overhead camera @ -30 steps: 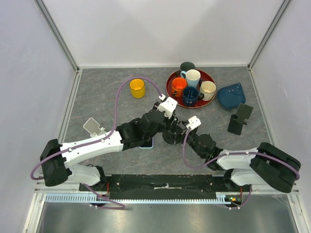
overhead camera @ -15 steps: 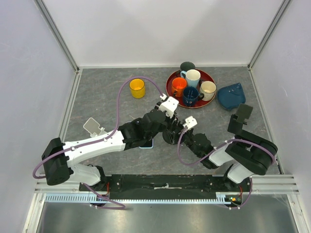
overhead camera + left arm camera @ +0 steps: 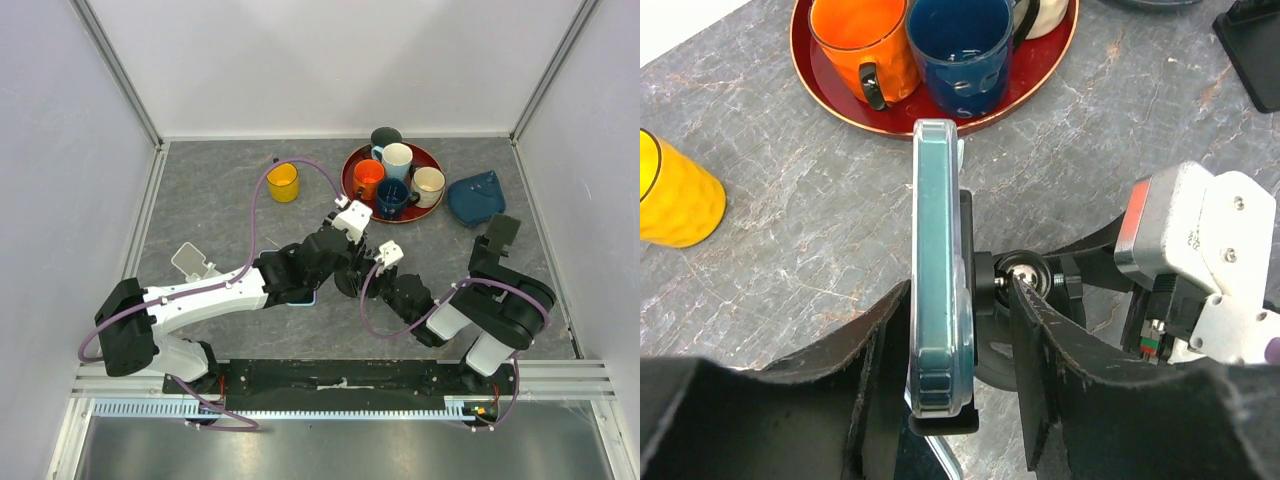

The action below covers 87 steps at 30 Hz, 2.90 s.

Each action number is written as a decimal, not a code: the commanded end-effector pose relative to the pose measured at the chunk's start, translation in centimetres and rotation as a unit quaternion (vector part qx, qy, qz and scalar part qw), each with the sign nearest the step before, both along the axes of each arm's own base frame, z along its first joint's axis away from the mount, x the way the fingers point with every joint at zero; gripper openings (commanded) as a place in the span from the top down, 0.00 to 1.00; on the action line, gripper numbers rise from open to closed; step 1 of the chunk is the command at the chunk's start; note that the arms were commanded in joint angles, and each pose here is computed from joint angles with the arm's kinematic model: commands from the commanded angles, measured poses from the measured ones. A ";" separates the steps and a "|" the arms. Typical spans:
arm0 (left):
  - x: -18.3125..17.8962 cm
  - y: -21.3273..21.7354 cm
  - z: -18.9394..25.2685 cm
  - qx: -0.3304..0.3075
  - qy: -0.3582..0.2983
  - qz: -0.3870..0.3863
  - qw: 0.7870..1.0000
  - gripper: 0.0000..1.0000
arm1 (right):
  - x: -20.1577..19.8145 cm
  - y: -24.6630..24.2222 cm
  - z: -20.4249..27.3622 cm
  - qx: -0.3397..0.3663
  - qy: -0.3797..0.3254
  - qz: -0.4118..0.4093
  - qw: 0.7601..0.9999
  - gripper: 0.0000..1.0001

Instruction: Remove the phone from the phone stand

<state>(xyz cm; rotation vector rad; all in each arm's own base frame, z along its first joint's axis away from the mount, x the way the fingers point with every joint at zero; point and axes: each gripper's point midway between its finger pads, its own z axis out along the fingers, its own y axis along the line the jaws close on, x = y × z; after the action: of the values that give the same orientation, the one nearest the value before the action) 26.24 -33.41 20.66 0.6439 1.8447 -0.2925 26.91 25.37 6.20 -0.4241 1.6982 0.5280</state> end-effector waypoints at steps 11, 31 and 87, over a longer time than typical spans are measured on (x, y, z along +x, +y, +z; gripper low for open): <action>0.6 -0.5 2.3 -0.058 -0.013 0.020 0.998 0.51 | 0.9 2.0 9.4 0.132 -0.121 0.029 0.983 0.32; 0.7 -0.5 2.7 -0.046 -0.012 0.019 0.999 0.52 | 0.7 2.3 13.0 0.132 -0.161 0.047 0.977 0.39; 3.4 -0.6 3.2 -0.057 -0.068 0.083 0.993 0.69 | 0.6 2.0 10.1 0.094 -0.140 0.049 0.985 1.00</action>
<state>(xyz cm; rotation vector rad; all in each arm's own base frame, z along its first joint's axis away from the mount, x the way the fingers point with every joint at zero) 28.91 -33.55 21.41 0.4680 1.7830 -0.2225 27.50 26.98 12.52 -0.4646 1.5000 0.6117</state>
